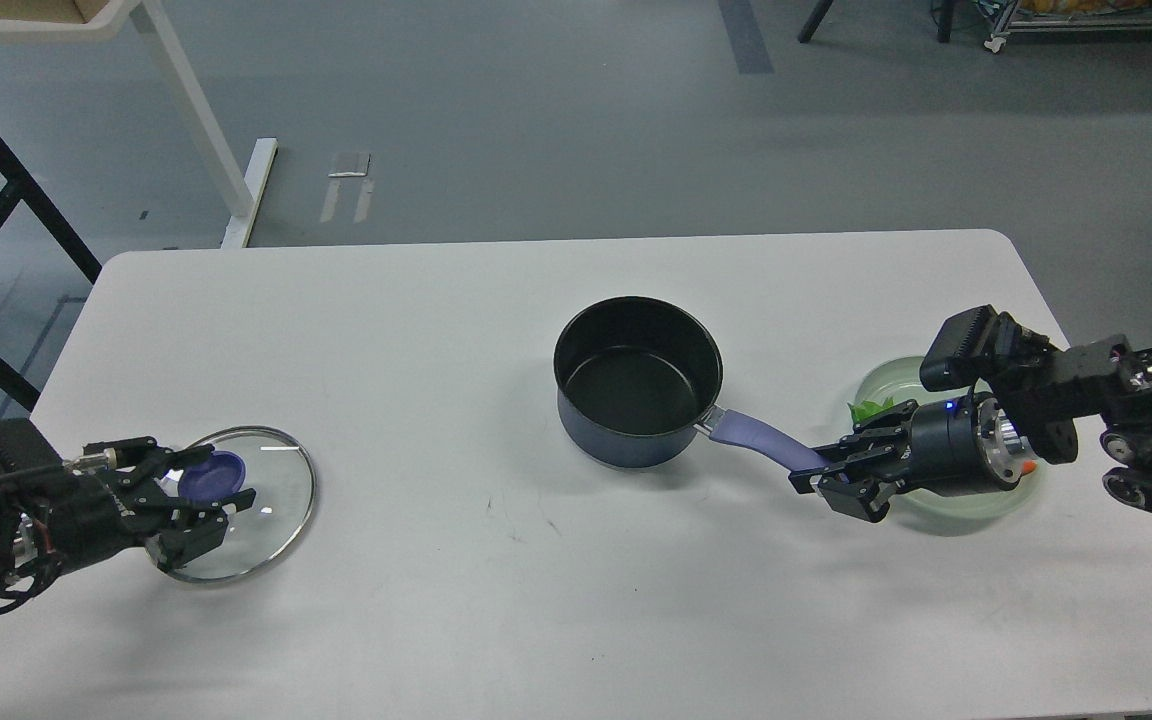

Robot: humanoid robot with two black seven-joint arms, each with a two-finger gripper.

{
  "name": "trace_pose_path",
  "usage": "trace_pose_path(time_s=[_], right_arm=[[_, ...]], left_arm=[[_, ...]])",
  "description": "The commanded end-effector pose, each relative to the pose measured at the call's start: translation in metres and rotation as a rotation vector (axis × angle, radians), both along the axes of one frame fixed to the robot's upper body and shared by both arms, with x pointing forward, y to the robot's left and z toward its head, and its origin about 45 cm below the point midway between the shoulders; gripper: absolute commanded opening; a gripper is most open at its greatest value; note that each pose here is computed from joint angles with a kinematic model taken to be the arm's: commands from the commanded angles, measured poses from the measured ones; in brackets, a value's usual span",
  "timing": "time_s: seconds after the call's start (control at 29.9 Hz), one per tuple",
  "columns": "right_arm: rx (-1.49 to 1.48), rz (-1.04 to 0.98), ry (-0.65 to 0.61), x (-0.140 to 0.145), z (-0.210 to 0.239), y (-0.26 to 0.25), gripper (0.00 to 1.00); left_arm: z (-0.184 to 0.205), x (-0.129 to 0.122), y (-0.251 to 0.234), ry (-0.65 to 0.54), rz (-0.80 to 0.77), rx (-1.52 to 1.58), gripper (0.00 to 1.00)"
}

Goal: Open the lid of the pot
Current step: 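Lower the glass lid onto the table with the left gripper, then open the left gripper and raise it away from the lid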

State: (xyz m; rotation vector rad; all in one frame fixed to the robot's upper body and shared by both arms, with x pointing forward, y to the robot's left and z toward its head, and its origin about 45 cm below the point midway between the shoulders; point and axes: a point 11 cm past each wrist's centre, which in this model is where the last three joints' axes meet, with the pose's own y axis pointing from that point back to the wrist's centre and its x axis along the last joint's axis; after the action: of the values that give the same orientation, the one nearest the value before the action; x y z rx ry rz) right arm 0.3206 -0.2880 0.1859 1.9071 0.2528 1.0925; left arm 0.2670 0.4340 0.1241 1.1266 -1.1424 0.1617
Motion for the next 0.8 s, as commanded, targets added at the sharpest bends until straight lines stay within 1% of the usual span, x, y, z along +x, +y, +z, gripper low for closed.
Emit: trace_pose_path(time_s=[0.0, 0.07, 0.13, 0.17, 0.33, 0.4, 0.5, 0.64, 0.7, 0.77], right_arm=[[-0.001, 0.000, 0.001, 0.000, 0.000, 0.000, 0.34], [-0.001, 0.000, 0.001, 0.000, 0.000, 0.000, 0.34], [-0.001, 0.000, 0.001, 0.000, 0.000, 0.000, 0.34], [0.000, 0.000, 0.000, 0.000, 0.000, 0.000, 0.34], [0.000, -0.002, 0.001, 0.000, 0.000, -0.001, 0.34], [0.000, -0.005, 0.000, 0.000, 0.001, -0.002, 0.34], [-0.001, -0.007, -0.001, 0.000, 0.001, -0.002, 0.34], [-0.001, -0.008, -0.001, 0.000, 0.001, -0.003, 0.34], [-0.001, -0.008, -0.001, 0.000, 0.001, -0.003, 0.34], [-0.002, -0.011, -0.002, 0.000, 0.001, -0.004, 0.34]], left_arm=[[0.000, 0.000, 0.001, 0.000, 0.001, 0.001, 0.80], [0.001, 0.000, 0.001, 0.000, 0.003, 0.001, 0.85], [0.002, 0.000, 0.001, -0.002, 0.011, -0.006, 0.95], [0.004, 0.001, 0.001, -0.003, 0.027, -0.022, 0.98], [0.017, 0.010, -0.010, -0.002, 0.125, -0.142, 0.99], [0.026, 0.013, -0.013, 0.023, 0.180, -0.196, 0.99], [0.055, 0.033, -0.020, 0.067, 0.297, -0.334, 0.99], [0.091, 0.063, -0.033, 0.189, 0.534, -0.699, 0.99], [0.109, 0.077, -0.038, 0.247, 0.617, -0.903, 0.99], [0.124, 0.087, -0.043, 0.299, 0.659, -1.072, 0.99]])
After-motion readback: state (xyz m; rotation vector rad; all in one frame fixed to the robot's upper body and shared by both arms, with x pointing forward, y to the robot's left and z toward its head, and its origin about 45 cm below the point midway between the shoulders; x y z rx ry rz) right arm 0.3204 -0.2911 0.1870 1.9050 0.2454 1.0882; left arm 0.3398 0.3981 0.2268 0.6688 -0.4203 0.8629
